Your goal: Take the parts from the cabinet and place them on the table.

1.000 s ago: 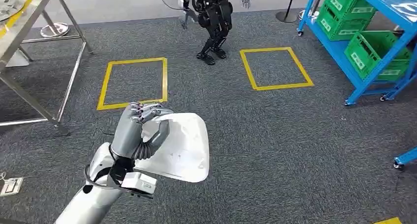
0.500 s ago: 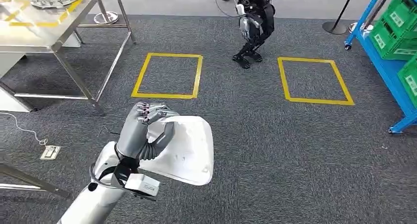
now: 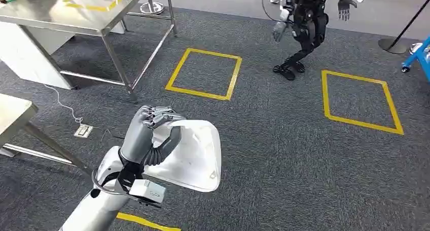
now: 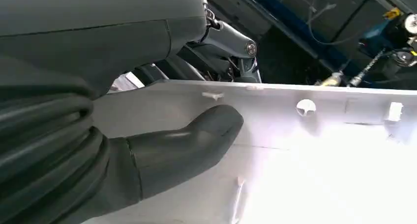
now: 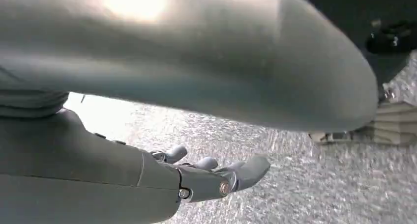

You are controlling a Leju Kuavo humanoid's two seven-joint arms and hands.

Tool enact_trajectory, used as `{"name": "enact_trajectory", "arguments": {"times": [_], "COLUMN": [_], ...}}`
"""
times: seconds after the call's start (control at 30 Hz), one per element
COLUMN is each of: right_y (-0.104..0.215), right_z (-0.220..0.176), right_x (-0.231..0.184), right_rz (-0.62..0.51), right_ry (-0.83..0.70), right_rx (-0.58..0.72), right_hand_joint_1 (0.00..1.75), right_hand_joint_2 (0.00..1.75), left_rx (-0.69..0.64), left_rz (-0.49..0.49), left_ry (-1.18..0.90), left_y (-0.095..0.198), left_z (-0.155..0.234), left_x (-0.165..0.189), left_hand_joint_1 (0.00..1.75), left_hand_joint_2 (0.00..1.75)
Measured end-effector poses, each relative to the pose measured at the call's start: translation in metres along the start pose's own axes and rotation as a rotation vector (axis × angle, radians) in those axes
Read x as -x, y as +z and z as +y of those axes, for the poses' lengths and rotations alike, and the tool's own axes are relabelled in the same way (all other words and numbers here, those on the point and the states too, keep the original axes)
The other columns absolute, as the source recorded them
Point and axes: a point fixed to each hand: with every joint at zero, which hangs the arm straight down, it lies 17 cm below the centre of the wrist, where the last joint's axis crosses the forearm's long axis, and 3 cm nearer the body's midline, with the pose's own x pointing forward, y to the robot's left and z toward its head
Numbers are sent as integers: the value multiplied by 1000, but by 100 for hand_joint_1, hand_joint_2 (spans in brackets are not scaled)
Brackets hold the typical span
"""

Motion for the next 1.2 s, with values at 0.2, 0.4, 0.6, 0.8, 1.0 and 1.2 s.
{"name": "enact_trajectory", "arguments": {"times": [0.2, 0.4, 0.6, 0.8, 1.0, 1.2], "right_y": [0, 0, 0, 0, 0, 0], "right_z": [2, 2, 4, 5, 6, 5], "right_x": [5, 5, 5, 7, 2, 6], "right_rz": [7, 7, 6, 7, 2, 22], "right_ry": [0, -4, -4, -2, -2, -9], "right_rx": [-2, -2, -5, -12, -14, -6], "right_hand_joint_1": [0, 0, 0, 0, 0, 0], "right_hand_joint_2": [0, 0, 0, 0, 0, 0], "left_rx": [0, -3, -4, 2, 20, 47], "left_rz": [0, 5, 2, 10, -6, -35], "left_ry": [1, 2, 2, 5, -7, 18], "left_y": [-3, -4, -5, -2, -3, -9], "left_z": [-3, -4, -4, -7, -11, -27], "left_x": [-3, -4, -5, -3, -6, -18], "left_hand_joint_1": [175, 175, 175, 175, 175, 175], "left_hand_joint_2": [175, 175, 175, 175, 175, 175]}}
